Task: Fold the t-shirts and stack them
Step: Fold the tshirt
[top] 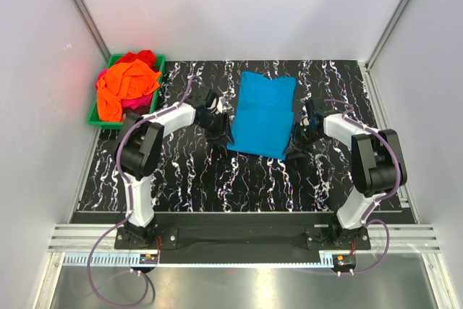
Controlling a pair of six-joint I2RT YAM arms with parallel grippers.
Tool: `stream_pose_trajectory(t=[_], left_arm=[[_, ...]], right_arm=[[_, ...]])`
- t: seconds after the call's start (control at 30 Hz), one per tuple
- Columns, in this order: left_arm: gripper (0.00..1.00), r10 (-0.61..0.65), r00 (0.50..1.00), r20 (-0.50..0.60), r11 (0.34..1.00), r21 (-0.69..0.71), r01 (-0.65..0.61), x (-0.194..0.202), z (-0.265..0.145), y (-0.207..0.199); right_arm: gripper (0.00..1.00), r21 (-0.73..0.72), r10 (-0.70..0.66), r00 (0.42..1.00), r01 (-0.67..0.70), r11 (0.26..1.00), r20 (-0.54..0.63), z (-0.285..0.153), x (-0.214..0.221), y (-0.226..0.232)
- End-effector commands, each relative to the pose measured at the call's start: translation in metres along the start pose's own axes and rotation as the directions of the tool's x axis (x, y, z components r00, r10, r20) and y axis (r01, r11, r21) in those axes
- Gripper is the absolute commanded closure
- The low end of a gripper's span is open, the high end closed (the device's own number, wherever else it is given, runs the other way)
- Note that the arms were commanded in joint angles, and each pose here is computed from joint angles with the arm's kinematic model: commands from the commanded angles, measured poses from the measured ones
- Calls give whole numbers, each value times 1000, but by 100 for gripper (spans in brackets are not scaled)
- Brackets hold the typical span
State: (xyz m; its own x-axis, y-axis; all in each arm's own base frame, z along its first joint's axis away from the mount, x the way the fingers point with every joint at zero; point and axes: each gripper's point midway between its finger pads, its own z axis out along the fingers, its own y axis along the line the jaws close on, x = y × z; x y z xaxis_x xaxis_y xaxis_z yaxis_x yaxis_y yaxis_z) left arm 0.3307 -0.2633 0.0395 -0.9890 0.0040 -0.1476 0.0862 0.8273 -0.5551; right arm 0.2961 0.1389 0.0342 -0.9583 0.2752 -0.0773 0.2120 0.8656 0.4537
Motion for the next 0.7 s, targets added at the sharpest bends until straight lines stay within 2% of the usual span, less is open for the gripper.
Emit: stream_pose_trajectory(t=[0.0,0.27,0.67], left_arm=[[50,64,997,52,997,32,-66,-24,-6,-16],[50,67,997,43,997,47,-69,-23,3,-14],[51,48,998,35,998,41,-50,-19,11,-7]], right_arm=[[65,-47,-30,1000,31,998,8,6,-5,4],[69,-77,-43,999,44,996,17,4,-8,11],[70,-80,-42,999,43,996,20,4,-7,11]])
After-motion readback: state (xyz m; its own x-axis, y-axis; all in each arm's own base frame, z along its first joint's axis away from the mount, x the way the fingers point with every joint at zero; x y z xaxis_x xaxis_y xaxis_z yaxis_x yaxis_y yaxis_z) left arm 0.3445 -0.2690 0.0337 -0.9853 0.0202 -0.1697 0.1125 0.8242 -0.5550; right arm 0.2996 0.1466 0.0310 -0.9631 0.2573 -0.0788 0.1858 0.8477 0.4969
